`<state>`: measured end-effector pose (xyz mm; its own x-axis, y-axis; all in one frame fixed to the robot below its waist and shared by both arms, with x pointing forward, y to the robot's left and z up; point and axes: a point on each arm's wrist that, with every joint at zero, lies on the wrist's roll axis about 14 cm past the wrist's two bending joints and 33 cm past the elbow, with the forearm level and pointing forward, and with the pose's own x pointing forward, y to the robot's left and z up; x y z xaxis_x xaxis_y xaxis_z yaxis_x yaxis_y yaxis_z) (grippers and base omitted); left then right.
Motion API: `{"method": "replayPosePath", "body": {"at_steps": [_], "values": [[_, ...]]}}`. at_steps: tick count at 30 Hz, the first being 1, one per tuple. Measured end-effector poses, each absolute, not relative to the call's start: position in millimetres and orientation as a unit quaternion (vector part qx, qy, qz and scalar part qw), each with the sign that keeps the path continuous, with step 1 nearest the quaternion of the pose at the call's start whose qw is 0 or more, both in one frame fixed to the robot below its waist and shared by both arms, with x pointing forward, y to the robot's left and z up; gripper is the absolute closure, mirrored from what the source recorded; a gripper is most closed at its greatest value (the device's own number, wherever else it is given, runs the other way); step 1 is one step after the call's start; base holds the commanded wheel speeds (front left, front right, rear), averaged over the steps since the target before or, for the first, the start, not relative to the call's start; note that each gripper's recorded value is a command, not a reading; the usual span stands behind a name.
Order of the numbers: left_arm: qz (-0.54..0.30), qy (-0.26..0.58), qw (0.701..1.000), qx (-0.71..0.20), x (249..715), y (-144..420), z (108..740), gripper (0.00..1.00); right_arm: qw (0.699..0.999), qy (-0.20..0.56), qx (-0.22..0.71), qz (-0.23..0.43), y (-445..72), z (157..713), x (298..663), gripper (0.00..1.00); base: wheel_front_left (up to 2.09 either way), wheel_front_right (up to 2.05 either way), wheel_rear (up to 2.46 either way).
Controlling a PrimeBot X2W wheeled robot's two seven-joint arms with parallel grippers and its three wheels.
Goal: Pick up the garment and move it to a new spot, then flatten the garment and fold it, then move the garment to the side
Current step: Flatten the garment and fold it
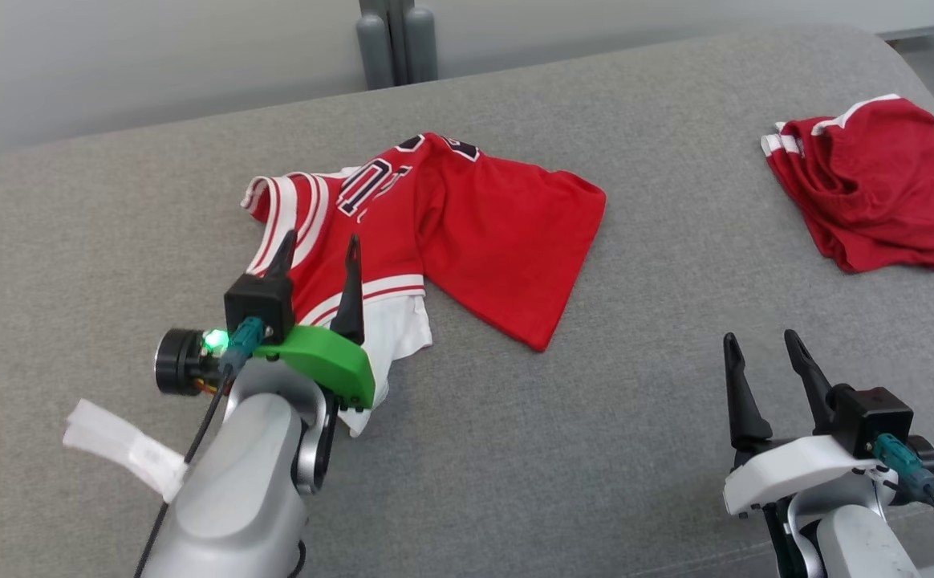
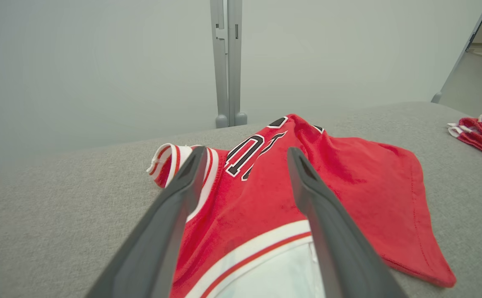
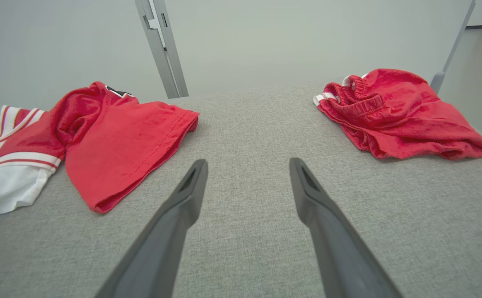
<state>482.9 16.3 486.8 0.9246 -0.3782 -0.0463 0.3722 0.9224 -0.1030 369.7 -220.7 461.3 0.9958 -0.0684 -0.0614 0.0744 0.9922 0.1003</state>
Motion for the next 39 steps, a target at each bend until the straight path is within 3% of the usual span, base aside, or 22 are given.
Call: {"method": "replayPosePath", "body": {"at_steps": [15,34,39], "values": [[-0.067,0.032,0.992,-0.100,371,96,476,0.00,0.996,-0.031,0.066,0.043,-169,502,360,0.00,0.00,0.00,0.00],[-0.048,0.022,0.992,-0.112,352,104,480,0.00,0.994,-0.038,0.068,0.072,-150,507,355,0.00,0.00,0.00,0.00],[-0.076,0.085,0.988,-0.103,345,89,450,0.00,0.995,-0.028,0.068,0.069,-151,501,355,0.00,0.00,0.00,0.00]]}}
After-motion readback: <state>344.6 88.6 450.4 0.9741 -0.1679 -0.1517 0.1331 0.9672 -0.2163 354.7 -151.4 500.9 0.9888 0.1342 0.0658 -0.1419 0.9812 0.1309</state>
